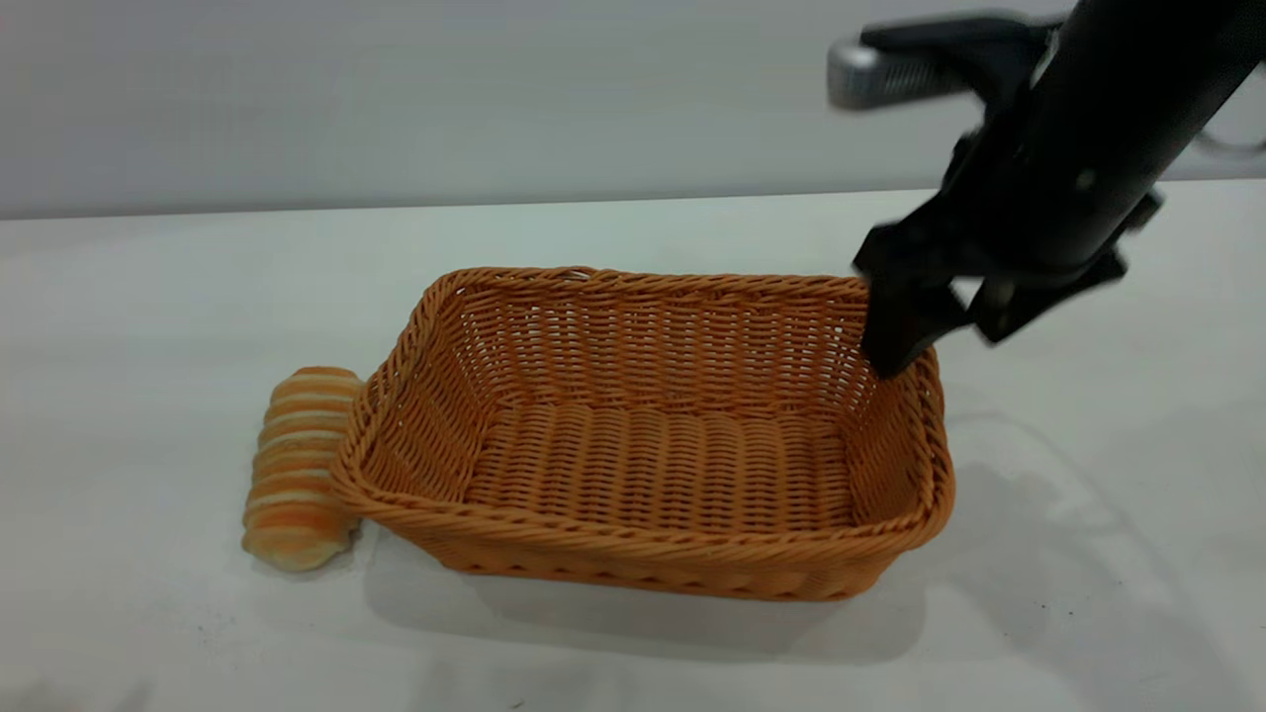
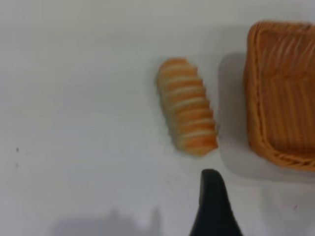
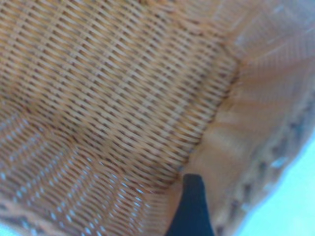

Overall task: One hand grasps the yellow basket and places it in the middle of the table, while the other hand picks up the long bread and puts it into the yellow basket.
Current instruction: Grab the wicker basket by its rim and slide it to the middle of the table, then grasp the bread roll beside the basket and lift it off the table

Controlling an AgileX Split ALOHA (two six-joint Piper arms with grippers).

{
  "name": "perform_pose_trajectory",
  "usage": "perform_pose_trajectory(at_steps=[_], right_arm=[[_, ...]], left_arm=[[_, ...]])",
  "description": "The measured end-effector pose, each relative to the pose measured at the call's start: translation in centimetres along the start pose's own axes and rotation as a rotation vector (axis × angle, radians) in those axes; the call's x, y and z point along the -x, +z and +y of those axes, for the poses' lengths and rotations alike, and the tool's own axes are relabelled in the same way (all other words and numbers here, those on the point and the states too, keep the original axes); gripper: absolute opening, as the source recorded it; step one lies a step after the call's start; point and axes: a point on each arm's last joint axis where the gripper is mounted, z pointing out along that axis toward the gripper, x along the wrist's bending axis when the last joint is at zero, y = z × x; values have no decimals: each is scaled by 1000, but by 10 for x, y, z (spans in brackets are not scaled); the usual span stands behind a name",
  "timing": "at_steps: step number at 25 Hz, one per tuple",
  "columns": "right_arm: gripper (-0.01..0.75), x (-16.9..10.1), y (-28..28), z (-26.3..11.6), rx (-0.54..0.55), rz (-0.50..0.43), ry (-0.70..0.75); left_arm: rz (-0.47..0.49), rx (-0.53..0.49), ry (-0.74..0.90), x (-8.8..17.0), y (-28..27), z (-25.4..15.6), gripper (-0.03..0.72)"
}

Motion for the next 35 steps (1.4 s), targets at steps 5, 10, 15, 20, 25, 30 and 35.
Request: perform_pose_trajectory(at_steps=[5, 10, 15, 20, 25, 30, 35], right_arm=[[612, -2, -39, 5, 36, -18, -69], [556, -5, -85, 6, 87, -16, -91], [548, -10, -140, 2, 193, -14, -106], [548, -15, -204, -14, 321, -12, -122], [548, -20, -260, -45, 406, -8, -143], [548, -24, -304, -81, 501, -9, -162], [548, -26, -331, -110, 587, -11, -173]], left_arm=[[-6, -16, -78, 1, 32, 4, 571], [20, -52, -110, -3, 69, 1, 571], [56, -96, -115, -8, 108, -10, 571], [83, -131, -118, -13, 138, -19, 571], [97, -178, -118, -14, 170, -17, 571], [100, -198, -119, -13, 200, -8, 571], [102, -277, -123, -11, 228, -2, 571]])
